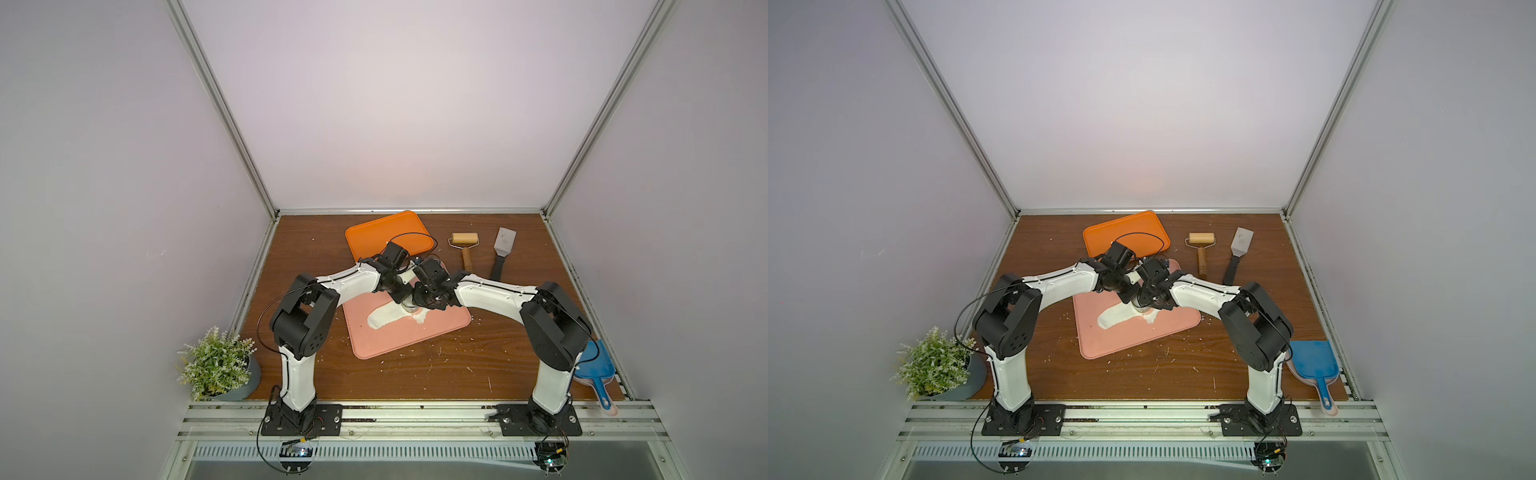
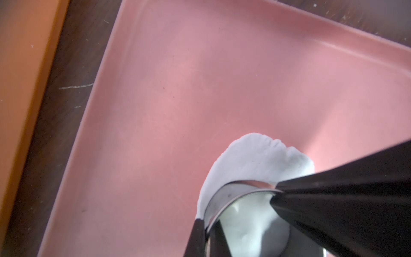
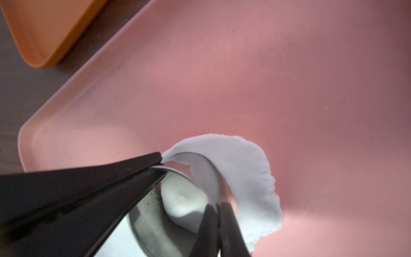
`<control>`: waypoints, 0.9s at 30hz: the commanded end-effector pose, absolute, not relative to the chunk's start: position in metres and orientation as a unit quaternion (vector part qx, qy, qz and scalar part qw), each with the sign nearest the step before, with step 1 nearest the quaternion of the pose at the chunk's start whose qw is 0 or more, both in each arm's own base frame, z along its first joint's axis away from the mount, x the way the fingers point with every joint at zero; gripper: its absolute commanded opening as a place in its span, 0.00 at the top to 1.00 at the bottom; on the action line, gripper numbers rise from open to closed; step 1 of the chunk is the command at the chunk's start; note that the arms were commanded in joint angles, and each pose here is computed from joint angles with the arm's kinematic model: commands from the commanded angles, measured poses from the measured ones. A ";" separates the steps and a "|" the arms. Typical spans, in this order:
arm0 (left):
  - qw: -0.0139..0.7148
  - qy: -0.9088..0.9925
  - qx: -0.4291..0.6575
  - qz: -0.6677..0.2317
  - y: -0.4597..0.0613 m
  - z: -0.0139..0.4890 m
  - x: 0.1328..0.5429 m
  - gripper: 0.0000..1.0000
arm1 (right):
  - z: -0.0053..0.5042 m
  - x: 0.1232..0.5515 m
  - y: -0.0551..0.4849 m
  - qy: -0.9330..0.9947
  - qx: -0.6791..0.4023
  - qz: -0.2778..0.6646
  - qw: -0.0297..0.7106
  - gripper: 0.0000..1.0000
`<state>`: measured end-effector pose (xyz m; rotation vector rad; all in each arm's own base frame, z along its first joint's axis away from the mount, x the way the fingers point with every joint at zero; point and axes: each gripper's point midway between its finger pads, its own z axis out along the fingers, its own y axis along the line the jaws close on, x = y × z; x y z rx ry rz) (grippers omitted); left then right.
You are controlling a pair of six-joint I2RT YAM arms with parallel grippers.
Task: Roll out the dumpling wrappers from the dough
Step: Press the dumpling wrapper on the work surface.
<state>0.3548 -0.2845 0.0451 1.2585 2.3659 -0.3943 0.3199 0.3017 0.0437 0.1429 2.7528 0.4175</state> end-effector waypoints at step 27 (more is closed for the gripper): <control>0.128 0.827 0.493 -0.237 -0.292 0.089 0.301 0.42 | 0.017 0.281 0.307 0.991 -0.036 0.082 0.100 1.00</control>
